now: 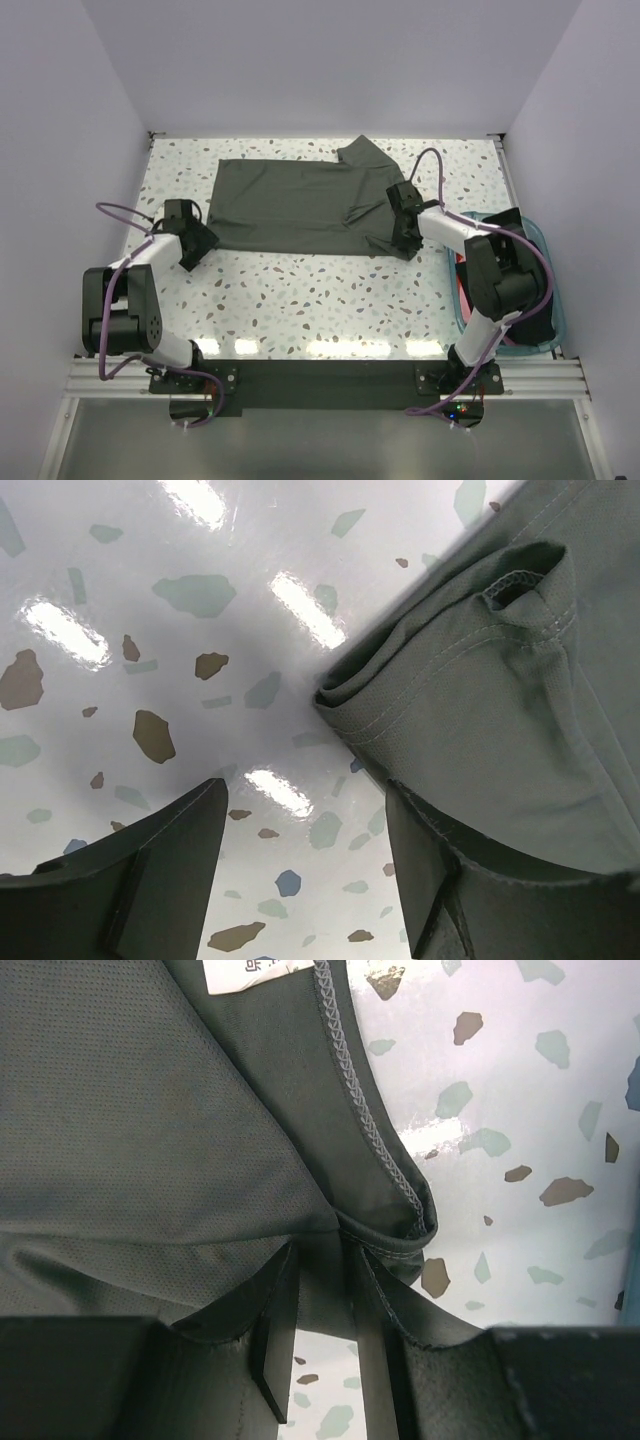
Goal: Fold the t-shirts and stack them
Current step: Fold the tshirt
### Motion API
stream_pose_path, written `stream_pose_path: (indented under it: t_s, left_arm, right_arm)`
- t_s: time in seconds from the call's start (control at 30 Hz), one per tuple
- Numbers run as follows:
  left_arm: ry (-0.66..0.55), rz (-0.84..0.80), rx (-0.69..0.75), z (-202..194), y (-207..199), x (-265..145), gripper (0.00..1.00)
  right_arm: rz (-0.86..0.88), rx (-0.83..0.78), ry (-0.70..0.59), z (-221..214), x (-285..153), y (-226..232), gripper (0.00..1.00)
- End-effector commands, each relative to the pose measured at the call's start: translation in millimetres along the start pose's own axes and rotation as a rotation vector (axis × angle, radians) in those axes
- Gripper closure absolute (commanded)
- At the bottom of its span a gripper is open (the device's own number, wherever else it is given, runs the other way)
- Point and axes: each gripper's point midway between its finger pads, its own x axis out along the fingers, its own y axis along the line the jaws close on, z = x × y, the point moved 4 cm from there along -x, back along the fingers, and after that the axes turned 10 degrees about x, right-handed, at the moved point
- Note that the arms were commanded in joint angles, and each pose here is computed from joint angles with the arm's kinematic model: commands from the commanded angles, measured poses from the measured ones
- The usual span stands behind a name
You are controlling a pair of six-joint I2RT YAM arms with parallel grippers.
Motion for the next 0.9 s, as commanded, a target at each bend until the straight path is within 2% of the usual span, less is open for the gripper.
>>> stream_pose_path:
  t_s: [0.0, 0.03, 0.13, 0.17, 0.43, 0.57, 0.73, 0.87]
  left_arm:
    - [-0.050, 0.008, -0.025, 8.8, -2.9, 4.2, 0.32]
    - [-0.046, 0.015, -0.026, 7.9, -2.1, 5.7, 0.32]
    - [-0.047, 0.030, -0.025, 8.9, -0.4, 7.8, 0.38]
    - [-0.047, 0.035, -0.023, 9.3, 0.1, 8.2, 0.42]
    - [-0.047, 0.069, -0.017, 12.4, 1.5, 12.2, 0.62]
    - [-0.053, 0.066, -0.019, 16.4, -1.1, 12.1, 0.67]
    - [-0.067, 0.020, -0.010, 21.9, -7.5, 2.7, 0.67]
    - [-0.103, -0.055, -0.002, 25.7, -13.8, -14.6, 0.58]
  right_arm:
    - [0.028, 0.032, -0.046, 13.0, 1.8, 12.3, 0.69]
    - [0.025, 0.031, -0.046, 13.8, 2.6, 12.2, 0.69]
    - [0.019, 0.033, -0.062, 17.7, -0.4, 11.3, 0.81]
    - [0.008, 0.028, -0.068, 19.1, -2.2, 9.2, 0.83]
    - [-0.034, -0.032, -0.097, 35.0, -21.7, 2.5, 0.90]
    - [-0.066, -0.065, -0.115, 43.1, -28.1, -1.3, 0.91]
    - [-0.084, -0.082, -0.128, 53.3, -31.6, 0.4, 0.91]
    - [-0.076, -0.093, -0.113, 53.7, -29.3, 5.0, 0.92]
